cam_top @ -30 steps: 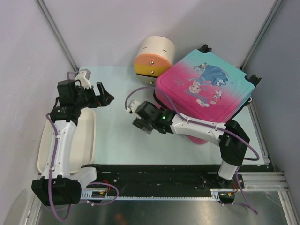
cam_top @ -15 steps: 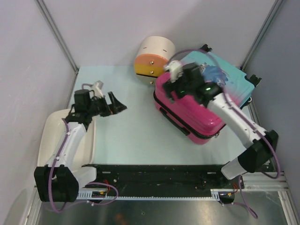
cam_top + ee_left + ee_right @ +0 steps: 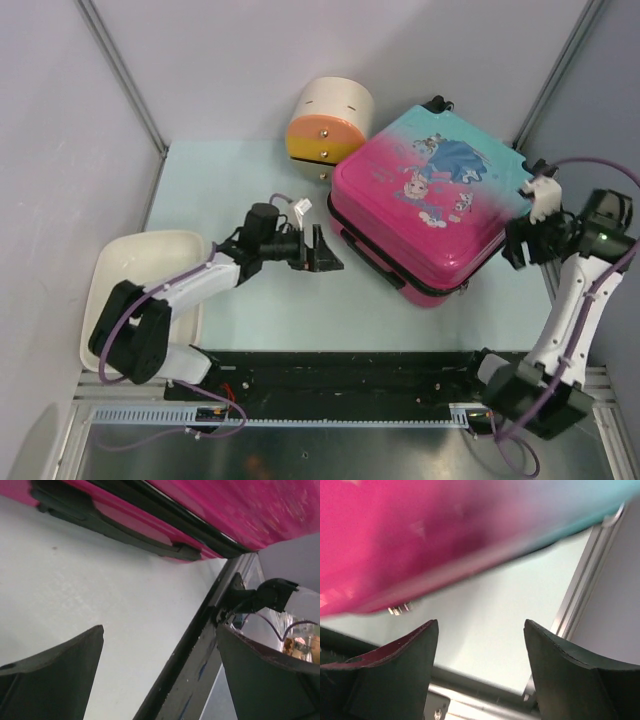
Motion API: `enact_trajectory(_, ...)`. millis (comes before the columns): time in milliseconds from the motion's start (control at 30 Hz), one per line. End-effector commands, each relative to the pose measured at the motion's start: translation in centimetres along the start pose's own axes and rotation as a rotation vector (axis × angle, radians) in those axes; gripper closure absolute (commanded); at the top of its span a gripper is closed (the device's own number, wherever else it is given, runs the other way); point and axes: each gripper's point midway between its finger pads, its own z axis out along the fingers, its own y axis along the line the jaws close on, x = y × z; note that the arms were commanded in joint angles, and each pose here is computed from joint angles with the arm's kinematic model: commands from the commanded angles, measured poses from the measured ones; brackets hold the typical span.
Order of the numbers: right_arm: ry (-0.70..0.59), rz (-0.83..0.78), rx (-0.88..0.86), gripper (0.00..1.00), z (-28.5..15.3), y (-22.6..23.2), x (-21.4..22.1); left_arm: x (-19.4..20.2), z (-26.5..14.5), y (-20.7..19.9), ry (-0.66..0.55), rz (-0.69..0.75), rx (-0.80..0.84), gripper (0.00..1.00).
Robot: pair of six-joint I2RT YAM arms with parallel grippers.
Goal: Open, take out, and arrange the luggage
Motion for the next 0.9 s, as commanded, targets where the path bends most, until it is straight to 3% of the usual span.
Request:
enact_trajectory(0, 0.107, 0.024, -0.237, 0.3, -0.4, 2.9, 7.7, -1.5, 2.7, -2.4, -0.046, 0.022, 0.098, 0.02)
enact_trajectory(133, 0.122, 0.081, -0.236, 0.35, 1.3, 1.3, 10.7, -1.6, 5.1, -2.0, -0.033, -0.032, 0.095, 0.05)
enact_trajectory(333, 0.089, 0.128, -0.251, 0.38, 6.4, 0.2, 11.4, -3.4, 7.4, -1.5, -0.049, -0.04, 0.096, 0.07)
enact_trajectory(500, 0.042, 0.096, -0.202, 0.38, 10.4, -1.6, 9.0, -4.3, 9.7, -0.4, -0.037, -0.025, 0.095, 0.1)
enact_trajectory(633, -0.035, 0.071, -0.089, 0.37, 12.3, -4.8, 6.4, -5.8, 11.6, -1.0, -0.038, 0.013, 0.124, 0.2)
enact_trajectory(867, -0.084, 0.124, -0.04, 0.39, 11.3, -7.4, 5.3, -8.4, 13.6, -2.2, -0.082, 0.041, 0.14, 0.3)
